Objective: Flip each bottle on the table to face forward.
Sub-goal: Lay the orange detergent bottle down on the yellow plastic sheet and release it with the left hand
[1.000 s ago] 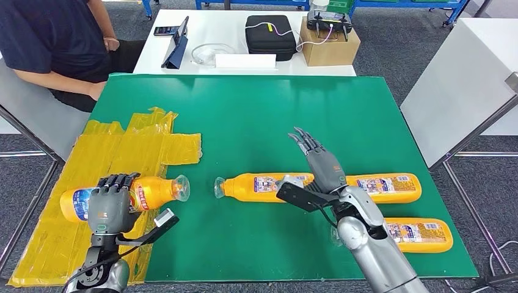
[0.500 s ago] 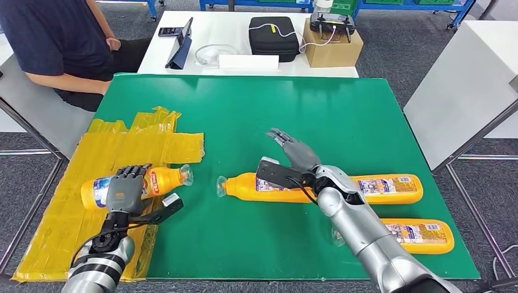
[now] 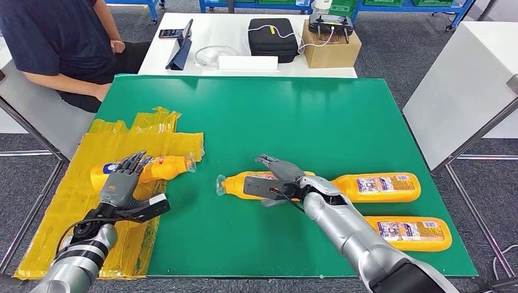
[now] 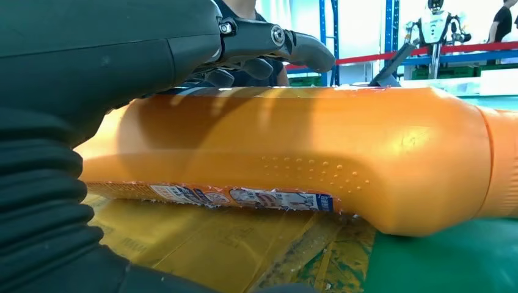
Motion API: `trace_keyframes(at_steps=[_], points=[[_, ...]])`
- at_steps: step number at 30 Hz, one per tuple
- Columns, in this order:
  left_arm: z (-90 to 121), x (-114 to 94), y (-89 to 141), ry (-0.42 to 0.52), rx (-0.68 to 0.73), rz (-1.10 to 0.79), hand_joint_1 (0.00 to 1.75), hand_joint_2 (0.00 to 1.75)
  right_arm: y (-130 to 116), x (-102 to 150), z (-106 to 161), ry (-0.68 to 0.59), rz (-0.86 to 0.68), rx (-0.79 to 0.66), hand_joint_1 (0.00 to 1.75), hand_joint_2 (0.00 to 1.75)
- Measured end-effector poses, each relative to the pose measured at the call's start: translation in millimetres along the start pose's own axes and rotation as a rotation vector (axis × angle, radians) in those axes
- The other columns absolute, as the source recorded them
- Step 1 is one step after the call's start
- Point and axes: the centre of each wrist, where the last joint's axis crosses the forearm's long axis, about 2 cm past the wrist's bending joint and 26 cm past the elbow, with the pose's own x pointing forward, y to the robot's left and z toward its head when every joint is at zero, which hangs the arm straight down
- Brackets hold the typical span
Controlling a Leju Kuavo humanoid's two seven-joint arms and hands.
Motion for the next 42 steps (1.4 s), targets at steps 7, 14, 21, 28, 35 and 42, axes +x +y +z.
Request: trace_keyframes(at_steps=[7, 14, 21, 28, 35, 42], points=[[13.8, -15.4, 0.2, -0.056, 0.091, 0.433, 0.00, 0.00, 1.5, -5.7, -0.7, 0.090, 0.117, 0.112, 0.00, 1.75], [24.4, 14.6, 17.3, -0.297, 0.257, 1.118, 0.00, 0.00, 1.3, -23.5, 4.3, 0.313, 0.386, 0.183, 0.23, 1.75], [19.5, 38.3, 50.0, -0.618, 0.326, 1.419, 0.00, 0.00, 3.5, -33.6, 7.9, 0.417, 0.480, 0.177, 1.75, 1.75], [22.1, 44.6, 50.0, -0.678, 0.419, 1.533, 0.00, 0.00, 4.0, -34.7, 8.1, 0.409, 0.418, 0.129, 1.75, 1.75], [23.4, 48.1, 40.3, -0.674, 0.445, 1.608, 0.00, 1.31, 2.7, -34.8, 7.9, 0.391, 0.352, 0.090, 1.75, 1.75], [35.3, 64.7, 19.6, -0.588, 0.421, 1.770, 0.00, 1.75, 16.0, -11.6, 5.6, 0.109, 0.130, -0.287, 1.75, 1.75]])
